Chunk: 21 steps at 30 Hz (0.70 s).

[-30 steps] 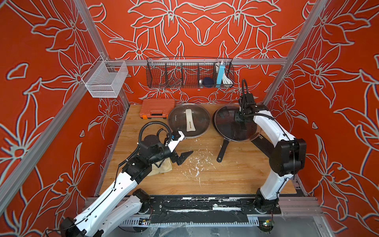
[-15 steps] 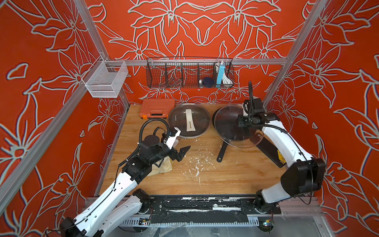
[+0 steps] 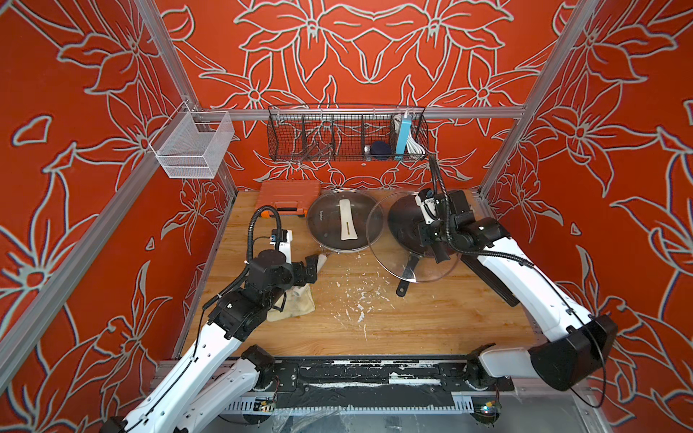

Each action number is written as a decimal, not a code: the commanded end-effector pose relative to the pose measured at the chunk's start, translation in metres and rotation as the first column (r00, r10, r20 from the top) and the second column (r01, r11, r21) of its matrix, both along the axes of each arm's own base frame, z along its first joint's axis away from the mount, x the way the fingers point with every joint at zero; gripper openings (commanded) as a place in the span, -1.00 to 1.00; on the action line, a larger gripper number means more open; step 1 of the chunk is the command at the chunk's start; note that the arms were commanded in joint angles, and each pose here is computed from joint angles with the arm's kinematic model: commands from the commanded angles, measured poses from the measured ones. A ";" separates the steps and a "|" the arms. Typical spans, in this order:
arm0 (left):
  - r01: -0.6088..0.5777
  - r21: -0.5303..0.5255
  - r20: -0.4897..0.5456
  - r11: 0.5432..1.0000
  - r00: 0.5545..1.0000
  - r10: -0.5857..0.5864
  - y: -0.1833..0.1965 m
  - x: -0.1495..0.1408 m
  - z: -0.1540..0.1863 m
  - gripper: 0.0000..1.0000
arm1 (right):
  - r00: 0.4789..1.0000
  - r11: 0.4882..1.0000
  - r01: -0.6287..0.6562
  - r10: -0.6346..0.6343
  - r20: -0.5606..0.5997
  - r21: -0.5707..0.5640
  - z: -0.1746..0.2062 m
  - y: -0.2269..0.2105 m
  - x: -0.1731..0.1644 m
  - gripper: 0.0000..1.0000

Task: Wipe the pot lid with a cloth
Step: Pick up the cleaning item at the center of the board.

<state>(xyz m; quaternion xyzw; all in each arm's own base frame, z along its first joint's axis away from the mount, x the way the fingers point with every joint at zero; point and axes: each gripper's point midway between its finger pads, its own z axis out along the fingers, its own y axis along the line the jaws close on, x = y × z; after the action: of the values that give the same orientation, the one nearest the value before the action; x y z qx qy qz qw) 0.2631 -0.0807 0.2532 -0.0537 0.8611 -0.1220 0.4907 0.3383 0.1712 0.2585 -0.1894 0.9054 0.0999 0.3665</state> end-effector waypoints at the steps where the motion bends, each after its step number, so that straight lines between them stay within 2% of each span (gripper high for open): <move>1: -0.199 -0.042 -0.137 0.979 0.972 0.192 0.033 -0.006 -0.021 0.98 | 0.977 0.991 -0.101 0.083 0.198 0.086 0.055 0.025 0.003 -1.00; 7: -0.422 -0.104 -0.261 0.901 0.885 0.385 0.073 0.001 -0.046 0.98 | 0.959 0.976 -0.186 0.155 0.236 0.112 0.064 0.050 -0.004 -1.00; 14: -0.549 -0.126 -0.487 0.826 0.760 0.431 0.081 -0.003 -0.110 0.98 | 0.945 0.962 -0.248 0.213 0.248 0.119 0.069 0.064 -0.013 -1.00; 19: -0.609 -0.063 -0.616 0.791 0.647 0.449 0.081 -0.010 -0.156 0.98 | 0.936 0.958 -0.261 0.221 0.275 0.119 0.074 0.063 -0.019 -1.00; 21: -0.617 -0.044 -0.647 0.785 0.617 0.449 0.080 -0.010 -0.168 0.94 | 0.934 0.959 -0.260 0.220 0.280 0.115 0.075 0.062 -0.020 -1.00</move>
<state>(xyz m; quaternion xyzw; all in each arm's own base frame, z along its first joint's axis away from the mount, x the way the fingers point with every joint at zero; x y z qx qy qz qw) 0.2575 0.0000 0.0974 -0.3789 0.8973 -0.0553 0.2197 0.3142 0.2261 0.2692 -0.2785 0.8670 0.1585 0.3816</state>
